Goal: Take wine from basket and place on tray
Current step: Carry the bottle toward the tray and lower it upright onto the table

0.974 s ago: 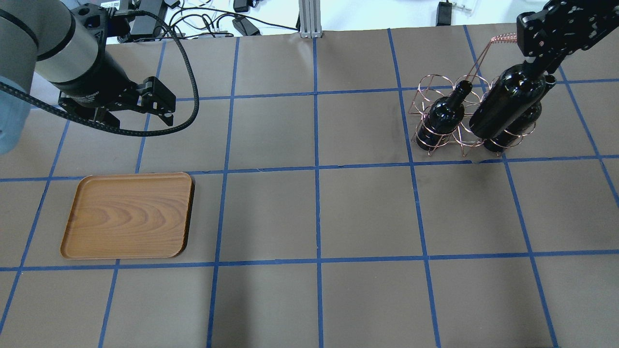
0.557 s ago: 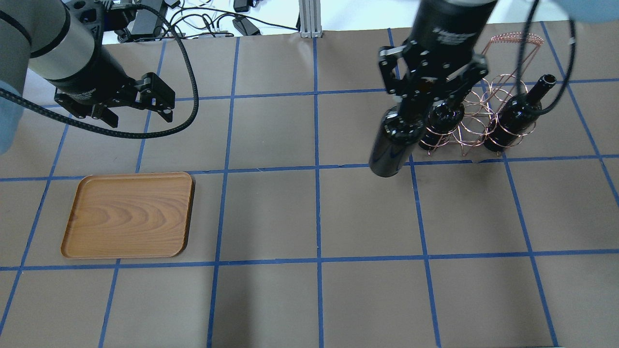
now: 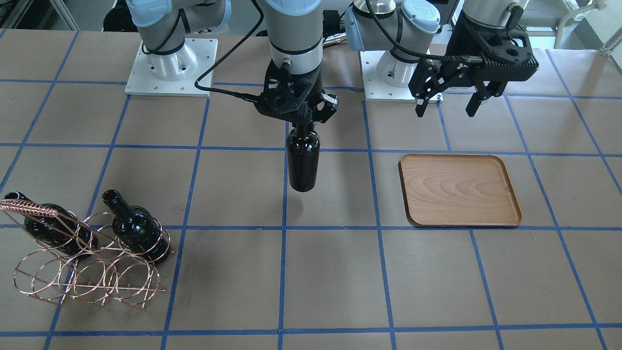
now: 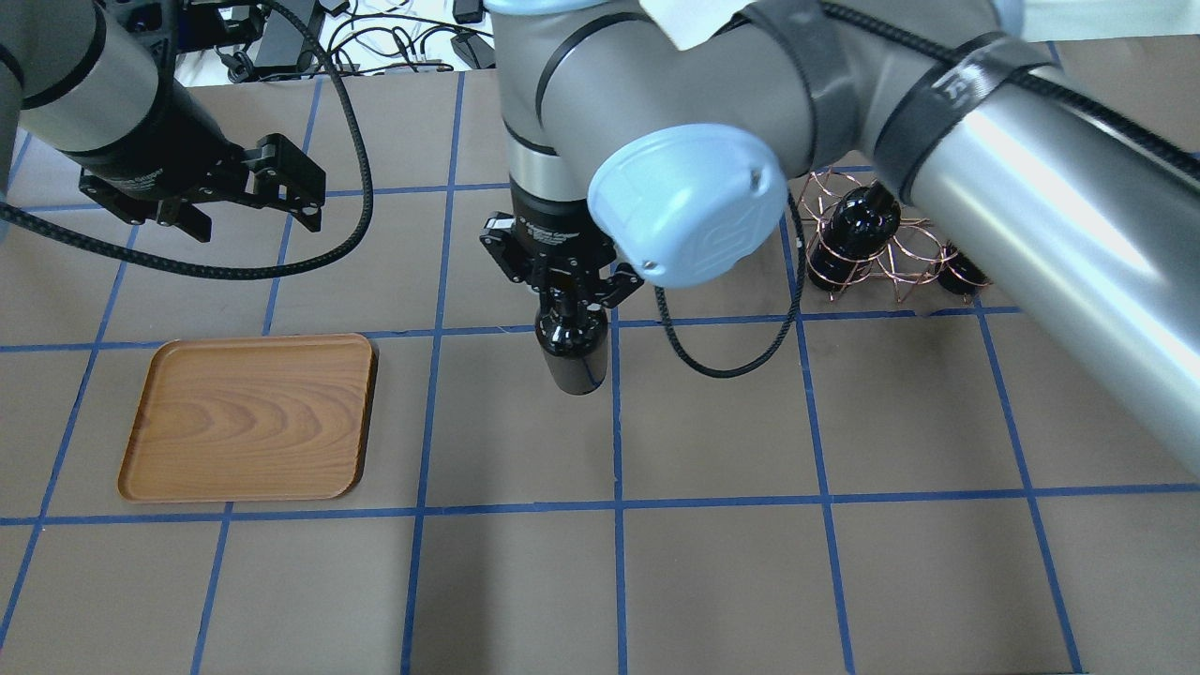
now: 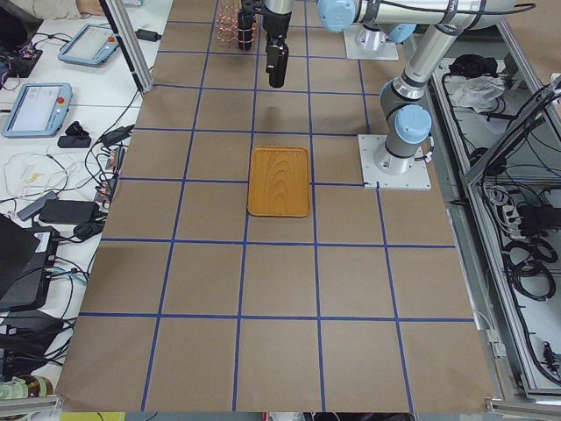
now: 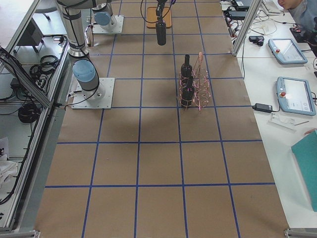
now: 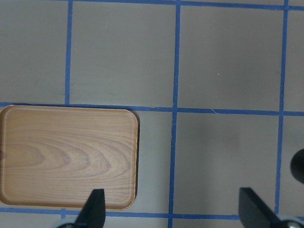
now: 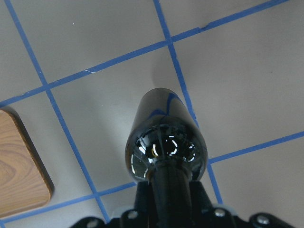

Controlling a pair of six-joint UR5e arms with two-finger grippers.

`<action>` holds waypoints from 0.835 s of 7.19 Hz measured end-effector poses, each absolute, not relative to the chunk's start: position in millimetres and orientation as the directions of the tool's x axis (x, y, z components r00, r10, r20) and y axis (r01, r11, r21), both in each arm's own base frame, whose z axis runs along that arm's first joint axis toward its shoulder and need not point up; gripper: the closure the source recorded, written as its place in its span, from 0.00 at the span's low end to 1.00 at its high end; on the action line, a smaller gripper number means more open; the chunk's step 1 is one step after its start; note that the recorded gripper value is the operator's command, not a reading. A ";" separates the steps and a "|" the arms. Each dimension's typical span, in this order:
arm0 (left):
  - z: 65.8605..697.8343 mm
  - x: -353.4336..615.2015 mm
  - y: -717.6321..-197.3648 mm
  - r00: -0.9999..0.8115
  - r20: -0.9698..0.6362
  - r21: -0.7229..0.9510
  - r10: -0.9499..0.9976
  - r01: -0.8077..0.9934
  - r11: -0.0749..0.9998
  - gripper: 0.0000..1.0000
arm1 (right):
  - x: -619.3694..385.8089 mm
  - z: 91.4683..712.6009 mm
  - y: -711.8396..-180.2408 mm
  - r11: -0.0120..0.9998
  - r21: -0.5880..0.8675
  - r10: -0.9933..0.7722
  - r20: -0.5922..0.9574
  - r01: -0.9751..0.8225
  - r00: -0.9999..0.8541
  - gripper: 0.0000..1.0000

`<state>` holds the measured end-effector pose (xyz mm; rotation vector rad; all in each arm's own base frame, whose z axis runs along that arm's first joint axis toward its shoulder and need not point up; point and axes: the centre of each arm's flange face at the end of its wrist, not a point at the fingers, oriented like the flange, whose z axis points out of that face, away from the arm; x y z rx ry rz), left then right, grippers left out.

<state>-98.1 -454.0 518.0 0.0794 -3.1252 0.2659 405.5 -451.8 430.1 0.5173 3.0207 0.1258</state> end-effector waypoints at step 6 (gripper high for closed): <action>532.8 -95.4 -439.6 -0.998 0.008 -0.135 -0.058 -0.059 0.989 0.00 | 462.5 374.4 -454.1 0.900 0.103 0.430 -0.055 0.424 -0.901 0.12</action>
